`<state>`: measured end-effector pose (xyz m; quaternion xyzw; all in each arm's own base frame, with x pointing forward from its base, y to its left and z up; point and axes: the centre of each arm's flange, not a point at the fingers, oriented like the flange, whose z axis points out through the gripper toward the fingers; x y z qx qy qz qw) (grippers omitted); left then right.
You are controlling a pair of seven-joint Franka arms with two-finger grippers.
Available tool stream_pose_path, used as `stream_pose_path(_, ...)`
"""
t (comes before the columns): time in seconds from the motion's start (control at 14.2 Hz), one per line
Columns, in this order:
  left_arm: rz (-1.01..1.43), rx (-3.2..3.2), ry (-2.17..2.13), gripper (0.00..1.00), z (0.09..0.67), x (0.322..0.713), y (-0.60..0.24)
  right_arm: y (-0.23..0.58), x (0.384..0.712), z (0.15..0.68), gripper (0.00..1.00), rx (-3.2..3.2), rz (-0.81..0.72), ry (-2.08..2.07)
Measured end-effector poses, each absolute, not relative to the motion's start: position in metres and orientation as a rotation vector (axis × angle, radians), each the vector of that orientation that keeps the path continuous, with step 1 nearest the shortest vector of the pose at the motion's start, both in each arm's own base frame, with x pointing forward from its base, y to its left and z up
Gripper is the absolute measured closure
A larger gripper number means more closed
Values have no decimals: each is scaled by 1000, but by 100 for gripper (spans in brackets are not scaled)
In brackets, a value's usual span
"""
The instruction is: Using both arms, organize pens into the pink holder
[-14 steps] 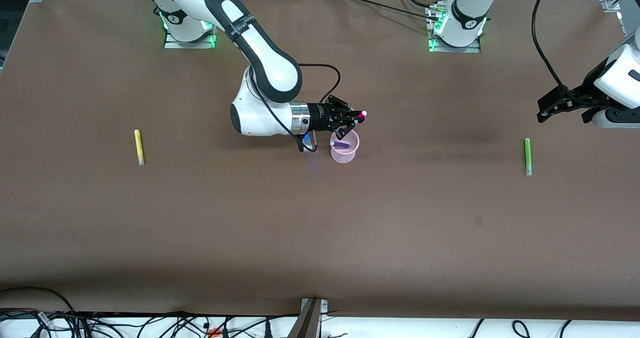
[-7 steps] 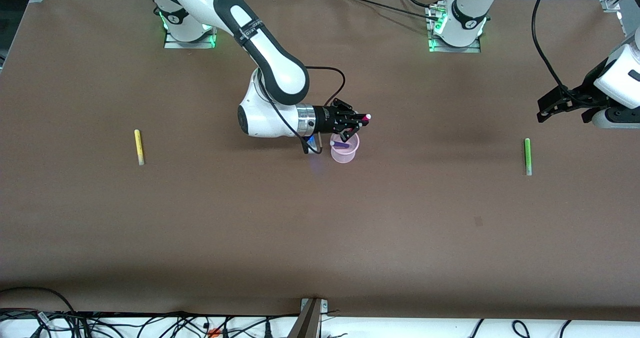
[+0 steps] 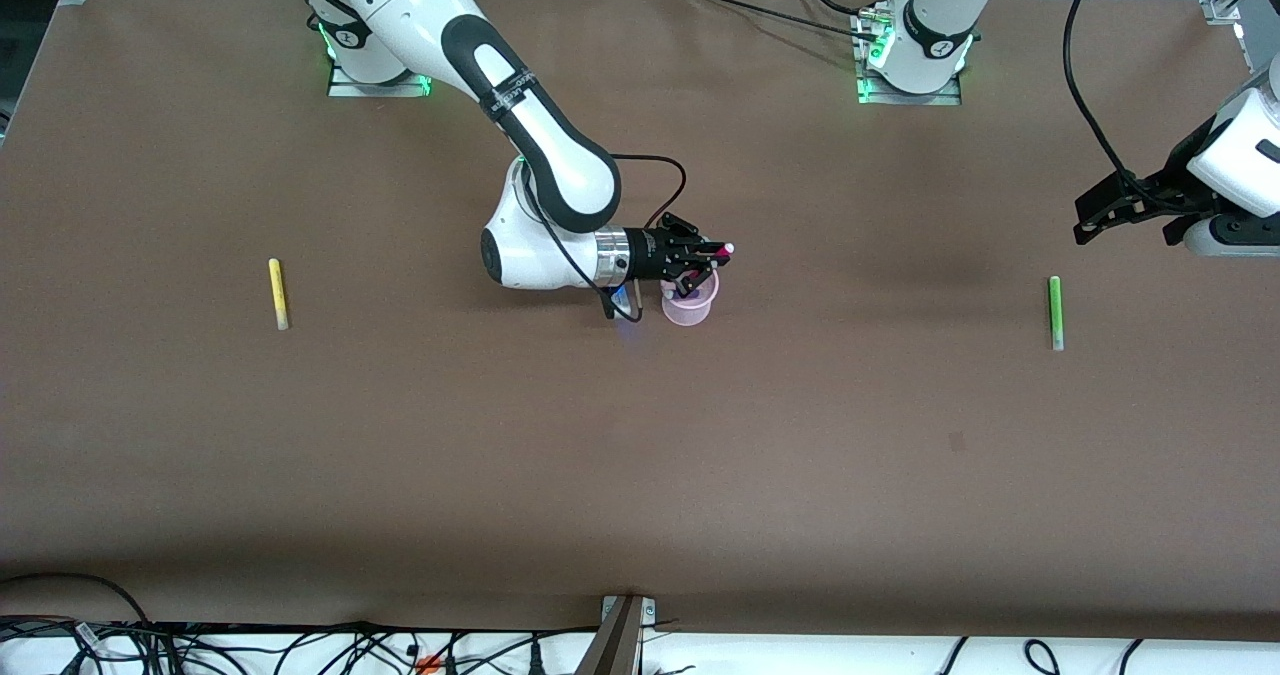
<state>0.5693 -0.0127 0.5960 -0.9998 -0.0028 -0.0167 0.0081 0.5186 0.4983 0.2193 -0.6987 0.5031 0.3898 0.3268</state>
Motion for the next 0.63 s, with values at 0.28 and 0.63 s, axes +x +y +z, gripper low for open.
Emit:
stream_pose_path(0.28,-52,-3125,-9,0,596,569,-13,501,531,241,29,-1898,946,1247)
stream_pose_path(0.63,-49,-3125,-11,0,596,569,-12,467,569,322,0,-2074,681,1109)
